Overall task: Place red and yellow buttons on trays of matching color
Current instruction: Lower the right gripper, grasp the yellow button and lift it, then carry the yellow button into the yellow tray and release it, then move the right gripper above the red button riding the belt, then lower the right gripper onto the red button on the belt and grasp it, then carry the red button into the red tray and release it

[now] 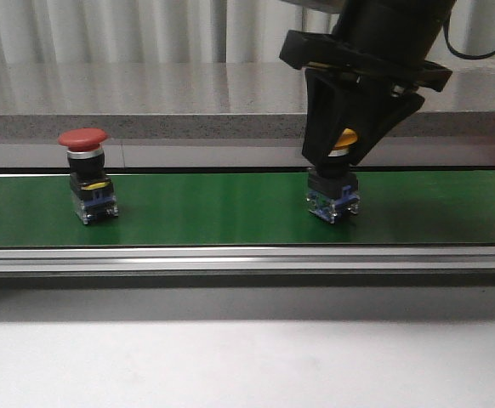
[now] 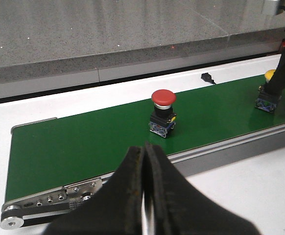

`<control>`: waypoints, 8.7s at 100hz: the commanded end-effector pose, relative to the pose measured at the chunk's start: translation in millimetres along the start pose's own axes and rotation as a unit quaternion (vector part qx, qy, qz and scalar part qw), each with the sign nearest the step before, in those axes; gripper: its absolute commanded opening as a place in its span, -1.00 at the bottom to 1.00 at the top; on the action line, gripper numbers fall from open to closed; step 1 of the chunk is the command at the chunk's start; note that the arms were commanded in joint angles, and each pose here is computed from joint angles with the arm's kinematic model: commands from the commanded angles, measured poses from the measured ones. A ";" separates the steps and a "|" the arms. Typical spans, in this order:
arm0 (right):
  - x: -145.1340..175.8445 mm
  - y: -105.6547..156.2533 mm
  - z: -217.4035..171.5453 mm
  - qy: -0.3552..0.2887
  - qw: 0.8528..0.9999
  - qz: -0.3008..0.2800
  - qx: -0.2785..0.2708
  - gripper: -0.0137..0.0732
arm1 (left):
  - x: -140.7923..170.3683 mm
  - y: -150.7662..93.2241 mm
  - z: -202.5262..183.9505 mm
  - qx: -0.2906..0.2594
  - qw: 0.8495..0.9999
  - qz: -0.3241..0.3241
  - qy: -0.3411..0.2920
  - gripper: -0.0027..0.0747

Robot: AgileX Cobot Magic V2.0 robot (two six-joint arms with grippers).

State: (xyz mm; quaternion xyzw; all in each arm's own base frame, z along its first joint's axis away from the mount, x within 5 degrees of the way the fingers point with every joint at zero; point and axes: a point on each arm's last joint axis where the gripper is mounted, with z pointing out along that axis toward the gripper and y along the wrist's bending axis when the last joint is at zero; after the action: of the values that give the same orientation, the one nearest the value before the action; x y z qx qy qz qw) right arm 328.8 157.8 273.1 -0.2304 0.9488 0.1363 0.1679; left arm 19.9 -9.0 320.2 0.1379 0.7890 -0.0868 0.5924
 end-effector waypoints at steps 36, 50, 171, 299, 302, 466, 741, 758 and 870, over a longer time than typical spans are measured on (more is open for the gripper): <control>4.4 -23.4 -84.3 -0.116 0.974 0.164 0.102 -0.43 | -13.5 -0.4 -2.9 0.006 0.999 -0.010 -0.044 -0.99; 13.1 -39.4 -103.7 -0.125 0.967 0.188 0.120 -0.43 | -13.5 -0.4 -2.9 0.006 0.999 -0.010 -0.044 -0.99; 202.7 -182.4 -190.5 -0.176 0.753 0.545 0.324 -0.43 | -13.5 -0.4 -2.9 0.006 0.999 -0.010 -0.044 -0.99; 239.1 -262.2 -107.5 -0.191 0.702 0.616 0.302 -0.42 | -14.0 -0.3 -2.9 0.006 0.999 -0.010 -0.046 -0.99; 239.5 -263.1 -105.9 -0.188 0.702 0.617 0.301 -0.42 | -14.0 -0.3 -2.9 0.006 0.999 -0.010 -0.046 -0.99; 178.7 -165.3 -170.2 -0.197 0.817 0.459 0.289 0.49 | -14.2 -0.3 -2.9 0.005 0.999 -0.010 -0.047 -0.99; 56.3 -171.2 -144.0 -0.178 0.912 0.290 0.229 -0.61 | -14.2 -0.3 -2.9 0.005 0.999 -0.010 -0.047 -0.99; 75.3 -203.6 -162.5 -0.213 0.881 0.329 0.266 -0.61 | -14.2 -0.3 -2.9 0.005 0.999 -0.010 -0.047 -0.99; 110.1 -310.5 -112.7 -0.228 0.830 0.410 0.302 -0.61 | -14.2 -0.3 -2.9 0.005 0.999 -0.010 -0.047 -0.99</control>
State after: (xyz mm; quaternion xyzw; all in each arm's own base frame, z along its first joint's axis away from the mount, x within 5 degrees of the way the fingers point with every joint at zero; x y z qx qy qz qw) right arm 355.0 -185.0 247.8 0.2813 0.9099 -0.0395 0.3025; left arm 19.9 -9.0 320.2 0.1379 0.7890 -0.0868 0.5924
